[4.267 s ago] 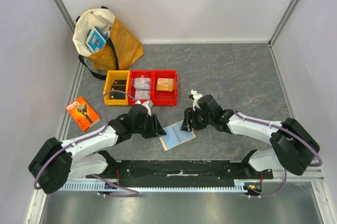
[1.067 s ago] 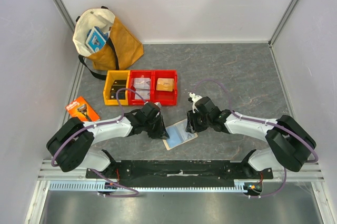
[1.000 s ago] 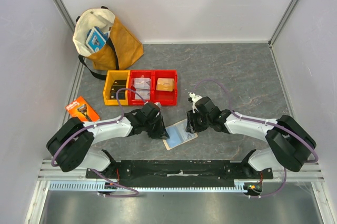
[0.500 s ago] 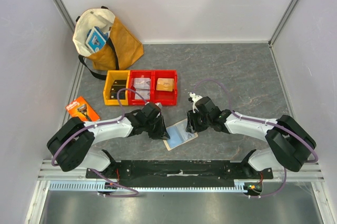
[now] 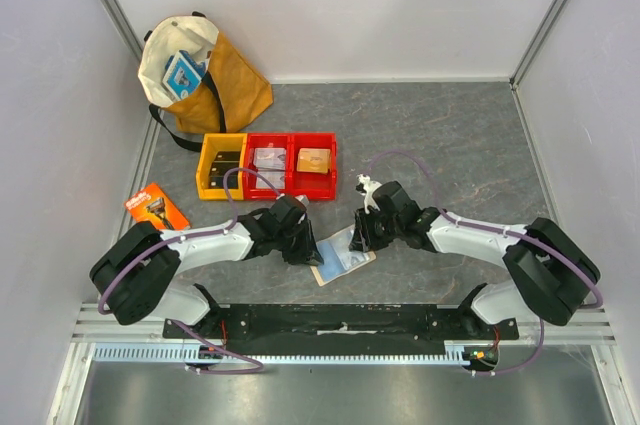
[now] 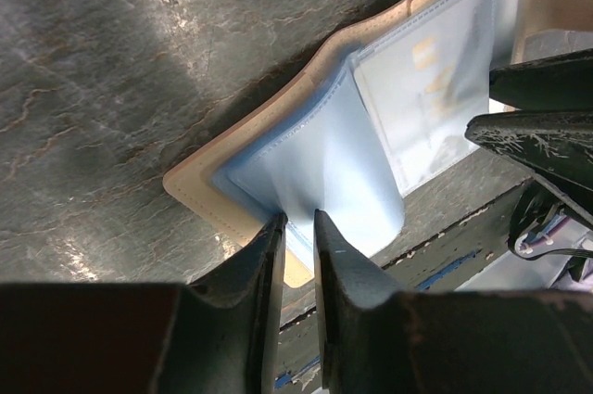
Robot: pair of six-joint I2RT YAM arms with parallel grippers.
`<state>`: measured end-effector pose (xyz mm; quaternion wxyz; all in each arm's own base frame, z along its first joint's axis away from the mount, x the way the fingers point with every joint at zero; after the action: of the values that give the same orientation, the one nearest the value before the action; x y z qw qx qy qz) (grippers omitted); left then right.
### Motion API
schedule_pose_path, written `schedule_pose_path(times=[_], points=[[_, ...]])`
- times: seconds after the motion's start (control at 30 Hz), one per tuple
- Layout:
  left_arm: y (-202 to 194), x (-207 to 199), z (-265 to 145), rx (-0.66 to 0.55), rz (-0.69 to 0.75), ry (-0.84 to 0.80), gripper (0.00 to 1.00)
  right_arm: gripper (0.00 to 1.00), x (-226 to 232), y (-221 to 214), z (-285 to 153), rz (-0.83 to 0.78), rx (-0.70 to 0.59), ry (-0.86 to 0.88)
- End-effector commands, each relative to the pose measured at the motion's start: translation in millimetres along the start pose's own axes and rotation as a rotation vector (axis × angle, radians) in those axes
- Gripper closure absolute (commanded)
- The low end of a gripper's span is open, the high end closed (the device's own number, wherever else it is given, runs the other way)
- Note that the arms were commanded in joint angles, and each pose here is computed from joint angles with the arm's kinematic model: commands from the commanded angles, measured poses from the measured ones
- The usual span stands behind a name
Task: Take the credit cards out of the card holder
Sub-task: Remove the credit card from the card holder.
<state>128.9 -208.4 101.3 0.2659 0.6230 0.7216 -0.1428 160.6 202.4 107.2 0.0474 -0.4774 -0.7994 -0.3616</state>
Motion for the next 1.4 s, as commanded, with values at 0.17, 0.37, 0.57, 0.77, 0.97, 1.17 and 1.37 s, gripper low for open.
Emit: schedule_pose_path(times=[0.17, 0.37, 0.57, 0.77, 0.97, 1.17, 1.37], points=[[-15, 17, 8, 0.066, 0.029, 0.086, 0.74, 0.69, 39, 18, -7, -0.029, -0.071, 0.247], [-15, 17, 6, 0.056, 0.026, 0.085, 0.74, 0.7, 54, 25, -14, -0.067, -0.101, 0.283], [-15, 18, 1, 0.019, 0.009, 0.079, 0.75, 0.62, 60, 23, -8, -0.089, -0.059, 0.323], [-14, 17, -3, -0.013, -0.001, 0.066, 0.74, 0.52, 70, 16, 5, -0.112, 0.012, 0.378], [-13, 17, -15, -0.089, -0.035, 0.073, 0.74, 0.54, 58, 22, -2, -0.092, -0.058, 0.257], [-9, 14, -35, -0.183, -0.053, 0.076, 0.74, 0.57, 35, 19, -4, -0.04, -0.063, 0.218], [-4, -4, -44, -0.191, -0.011, -0.01, 0.75, 0.59, 27, 16, 4, -0.007, -0.063, 0.244]])
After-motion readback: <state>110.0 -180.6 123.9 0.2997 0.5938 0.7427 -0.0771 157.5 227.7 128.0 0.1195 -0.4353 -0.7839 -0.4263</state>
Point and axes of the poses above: each gripper's point midway between its finger pads, its own z axis out along the fingers, its own x axis along the line the jaws close on, y = z × x, the point moved 10 cm from there along -z, back along the fingers, and after that the axes turned 6 degrees about -z, right-handed, at the moved point
